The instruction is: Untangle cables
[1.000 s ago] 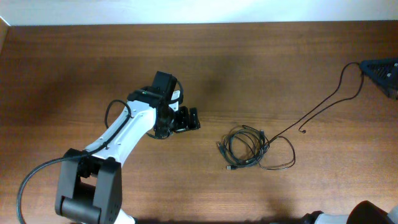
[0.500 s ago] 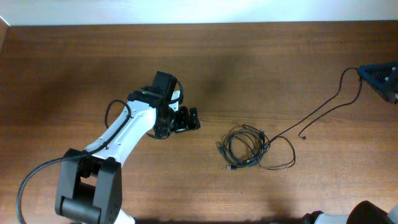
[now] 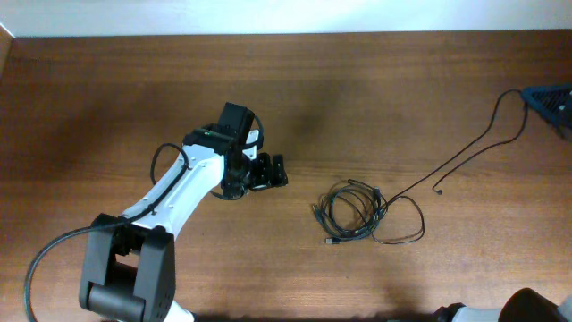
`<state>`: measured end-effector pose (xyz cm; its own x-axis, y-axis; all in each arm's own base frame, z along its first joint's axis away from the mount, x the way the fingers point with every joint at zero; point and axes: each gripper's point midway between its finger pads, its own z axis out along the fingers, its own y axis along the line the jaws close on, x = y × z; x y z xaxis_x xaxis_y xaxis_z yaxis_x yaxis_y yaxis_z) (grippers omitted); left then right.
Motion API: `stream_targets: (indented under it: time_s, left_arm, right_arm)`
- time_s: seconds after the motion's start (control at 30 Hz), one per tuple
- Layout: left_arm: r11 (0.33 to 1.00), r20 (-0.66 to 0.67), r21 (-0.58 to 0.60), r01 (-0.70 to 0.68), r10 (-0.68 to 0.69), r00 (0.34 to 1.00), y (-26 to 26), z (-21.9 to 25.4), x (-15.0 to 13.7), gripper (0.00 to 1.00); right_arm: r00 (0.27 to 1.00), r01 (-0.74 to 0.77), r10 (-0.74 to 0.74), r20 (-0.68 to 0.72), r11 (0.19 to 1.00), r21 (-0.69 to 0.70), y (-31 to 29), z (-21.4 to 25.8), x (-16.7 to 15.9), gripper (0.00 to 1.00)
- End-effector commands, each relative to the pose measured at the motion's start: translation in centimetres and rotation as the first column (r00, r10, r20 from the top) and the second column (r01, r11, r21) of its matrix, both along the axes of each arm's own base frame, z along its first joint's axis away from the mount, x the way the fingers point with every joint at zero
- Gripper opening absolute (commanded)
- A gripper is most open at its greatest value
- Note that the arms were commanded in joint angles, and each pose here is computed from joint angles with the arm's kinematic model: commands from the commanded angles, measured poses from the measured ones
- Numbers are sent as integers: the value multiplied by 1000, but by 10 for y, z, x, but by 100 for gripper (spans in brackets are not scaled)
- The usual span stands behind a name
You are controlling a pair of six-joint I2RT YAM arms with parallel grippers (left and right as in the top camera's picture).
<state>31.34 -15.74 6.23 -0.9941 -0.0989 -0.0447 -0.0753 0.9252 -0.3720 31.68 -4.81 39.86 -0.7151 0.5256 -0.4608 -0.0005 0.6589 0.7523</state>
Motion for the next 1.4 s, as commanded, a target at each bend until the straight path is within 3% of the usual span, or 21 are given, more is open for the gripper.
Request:
stream_targets:
  time_s: [0.0, 0.1, 0.27, 0.3, 0.4, 0.6, 0.77, 1.0, 1.13, 1.37]
  left_arm:
    - [1000, 2, -1, -4, 4, 1000, 0, 1, -1, 99]
    - [1000, 2, -1, -4, 4, 1000, 0, 1, -1, 99]
    - [1000, 2, -1, -4, 4, 1000, 0, 1, -1, 99]
    - [1000, 2, -1, -4, 4, 1000, 0, 1, -1, 99]
    - [1000, 2, -1, -4, 4, 1000, 0, 1, -1, 99]
    - [1000, 2, -1, -4, 4, 1000, 0, 1, -1, 99]
    - [1000, 2, -1, -4, 4, 1000, 0, 1, -1, 99]
    - [1000, 2, -1, -4, 4, 1000, 0, 1, -1, 99]
    - [1000, 2, -1, -4, 4, 1000, 0, 1, -1, 99]
    - [1000, 2, -1, -4, 4, 1000, 0, 1, -1, 99]
  right_arm:
    - [990, 86, -97, -103, 991, -101, -33, -30, 8, 4]
    - [931, 170, -222, -289, 966, -194, -72, -78, 15, 4]
    - [807, 146, -223, -547, 973, -181, -101, -160, 24, 4]
    - [777, 138, -214, -591, 975, -173, -104, -174, 23, 9]
    - [719, 124, -184, -670, 983, -137, -107, -202, 23, 100]
    - [674, 88, -129, -728, 992, -94, -92, -216, 20, 99]
    - [653, -100, 17, -757, 993, -64, -38, -231, 24, 99]
    - [499, -332, 195, -845, 943, 22, 48, -307, -3, 99]
    - [476, -371, 252, -842, 926, 68, 78, -329, -11, 97]
    - [477, -341, 217, -852, 939, 49, 86, -346, -11, 93]
